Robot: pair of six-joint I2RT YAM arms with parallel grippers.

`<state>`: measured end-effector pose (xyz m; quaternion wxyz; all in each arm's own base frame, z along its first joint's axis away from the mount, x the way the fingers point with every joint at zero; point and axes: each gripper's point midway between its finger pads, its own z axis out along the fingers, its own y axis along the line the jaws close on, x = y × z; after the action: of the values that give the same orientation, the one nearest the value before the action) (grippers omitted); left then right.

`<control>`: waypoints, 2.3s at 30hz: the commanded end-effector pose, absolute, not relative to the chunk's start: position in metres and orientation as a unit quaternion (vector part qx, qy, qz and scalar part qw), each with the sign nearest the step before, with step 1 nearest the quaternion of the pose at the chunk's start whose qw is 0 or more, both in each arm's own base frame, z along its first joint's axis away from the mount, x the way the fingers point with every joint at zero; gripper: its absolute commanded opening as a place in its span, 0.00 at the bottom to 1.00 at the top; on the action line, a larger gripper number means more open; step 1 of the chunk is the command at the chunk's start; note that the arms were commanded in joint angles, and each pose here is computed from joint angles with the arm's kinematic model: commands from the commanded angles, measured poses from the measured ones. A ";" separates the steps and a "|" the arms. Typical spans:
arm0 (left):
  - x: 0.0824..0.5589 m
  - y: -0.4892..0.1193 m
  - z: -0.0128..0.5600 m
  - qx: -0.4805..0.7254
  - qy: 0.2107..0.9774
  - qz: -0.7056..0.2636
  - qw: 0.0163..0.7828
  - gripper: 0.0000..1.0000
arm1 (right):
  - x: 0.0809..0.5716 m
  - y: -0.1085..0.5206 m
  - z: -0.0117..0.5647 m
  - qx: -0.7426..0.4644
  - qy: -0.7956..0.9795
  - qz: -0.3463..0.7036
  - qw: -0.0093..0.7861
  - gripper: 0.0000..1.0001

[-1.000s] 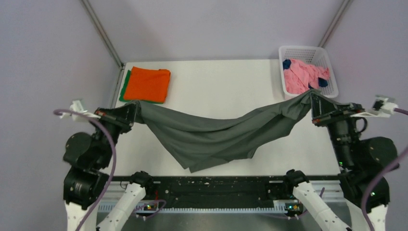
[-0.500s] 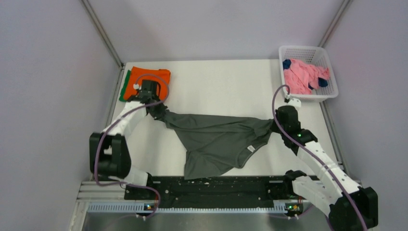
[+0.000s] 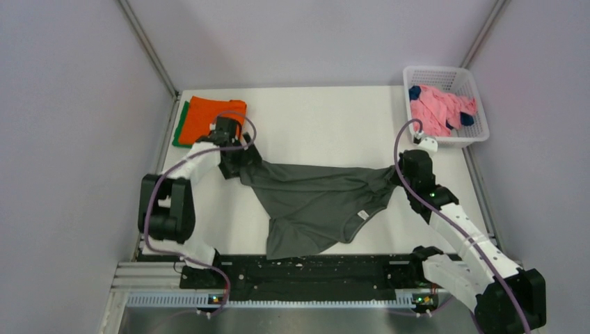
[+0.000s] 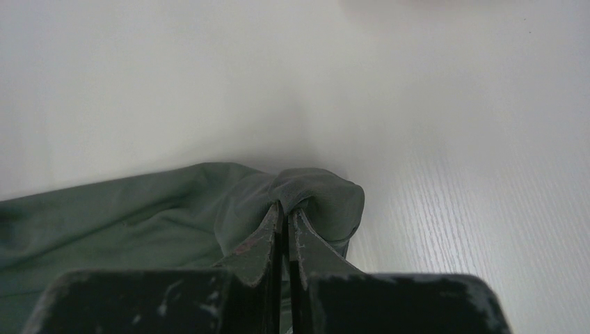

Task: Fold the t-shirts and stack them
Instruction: Flatten out the tshirt

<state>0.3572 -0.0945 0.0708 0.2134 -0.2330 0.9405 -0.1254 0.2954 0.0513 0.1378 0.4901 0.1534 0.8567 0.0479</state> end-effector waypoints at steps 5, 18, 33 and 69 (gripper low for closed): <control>0.243 -0.142 0.106 -0.162 0.931 -0.189 0.267 0.99 | 0.293 0.051 0.140 0.157 0.852 0.060 0.497 0.00; 0.219 -0.181 0.066 -0.140 0.929 -0.255 0.230 0.70 | 0.284 0.054 0.136 0.152 0.853 0.074 0.494 0.00; 0.224 -0.193 0.047 -0.139 0.939 -0.252 0.187 0.24 | 0.283 0.051 0.132 0.153 0.855 0.063 0.492 0.00; 0.189 -0.154 0.461 -0.009 0.678 -0.428 0.597 0.00 | 0.201 0.056 0.466 0.079 0.628 0.228 0.740 0.00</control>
<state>0.2181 -0.1781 0.3880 0.5250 -0.0299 0.7373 -0.4242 0.2423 0.0599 0.3919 0.6873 0.1134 0.6890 0.2003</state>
